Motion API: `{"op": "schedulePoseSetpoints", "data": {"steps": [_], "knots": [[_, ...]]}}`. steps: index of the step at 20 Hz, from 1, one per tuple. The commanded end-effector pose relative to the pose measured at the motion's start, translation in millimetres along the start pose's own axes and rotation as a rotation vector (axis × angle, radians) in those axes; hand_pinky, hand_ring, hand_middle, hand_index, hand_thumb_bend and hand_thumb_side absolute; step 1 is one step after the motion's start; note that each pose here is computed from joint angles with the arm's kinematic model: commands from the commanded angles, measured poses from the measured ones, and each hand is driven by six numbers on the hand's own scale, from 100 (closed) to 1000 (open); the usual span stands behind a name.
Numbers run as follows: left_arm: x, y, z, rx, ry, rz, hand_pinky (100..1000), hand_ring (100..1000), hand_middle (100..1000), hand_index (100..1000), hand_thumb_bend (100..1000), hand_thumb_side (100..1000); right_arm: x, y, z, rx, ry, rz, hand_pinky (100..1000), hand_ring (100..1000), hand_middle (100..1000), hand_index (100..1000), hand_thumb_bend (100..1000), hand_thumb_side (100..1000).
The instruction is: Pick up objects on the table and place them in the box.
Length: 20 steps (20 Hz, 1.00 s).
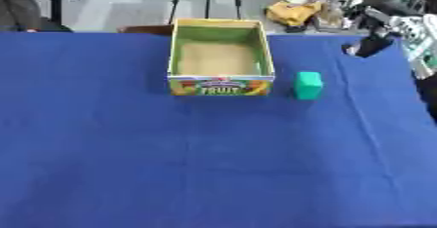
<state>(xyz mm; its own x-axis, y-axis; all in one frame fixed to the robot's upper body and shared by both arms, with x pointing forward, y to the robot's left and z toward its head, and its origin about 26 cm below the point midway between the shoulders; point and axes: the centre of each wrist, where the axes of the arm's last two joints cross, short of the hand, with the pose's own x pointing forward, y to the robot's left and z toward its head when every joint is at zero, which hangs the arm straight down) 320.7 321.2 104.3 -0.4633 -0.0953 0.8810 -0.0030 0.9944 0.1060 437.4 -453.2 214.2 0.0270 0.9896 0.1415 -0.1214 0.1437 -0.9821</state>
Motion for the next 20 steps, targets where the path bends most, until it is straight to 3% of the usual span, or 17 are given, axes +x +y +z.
{"op": "schedulePoseSetpoints", "data": {"steps": [1, 20], "knots": [[10.9, 2.9, -8.2, -0.024, -0.038, -0.023, 660, 799, 716, 801, 598, 701, -4.2, -14.2, 1.6, -0.025, 0.024, 0.033, 670, 785, 842, 915, 291, 100], [14.0, -1.6, -12.9, -0.029, -0.056, -0.007, 660, 800, 715, 800, 602, 703, -11.4, 16.1, -5.3, 0.078, 0.084, 0.048, 671, 796, 846, 913, 263, 100]]}}
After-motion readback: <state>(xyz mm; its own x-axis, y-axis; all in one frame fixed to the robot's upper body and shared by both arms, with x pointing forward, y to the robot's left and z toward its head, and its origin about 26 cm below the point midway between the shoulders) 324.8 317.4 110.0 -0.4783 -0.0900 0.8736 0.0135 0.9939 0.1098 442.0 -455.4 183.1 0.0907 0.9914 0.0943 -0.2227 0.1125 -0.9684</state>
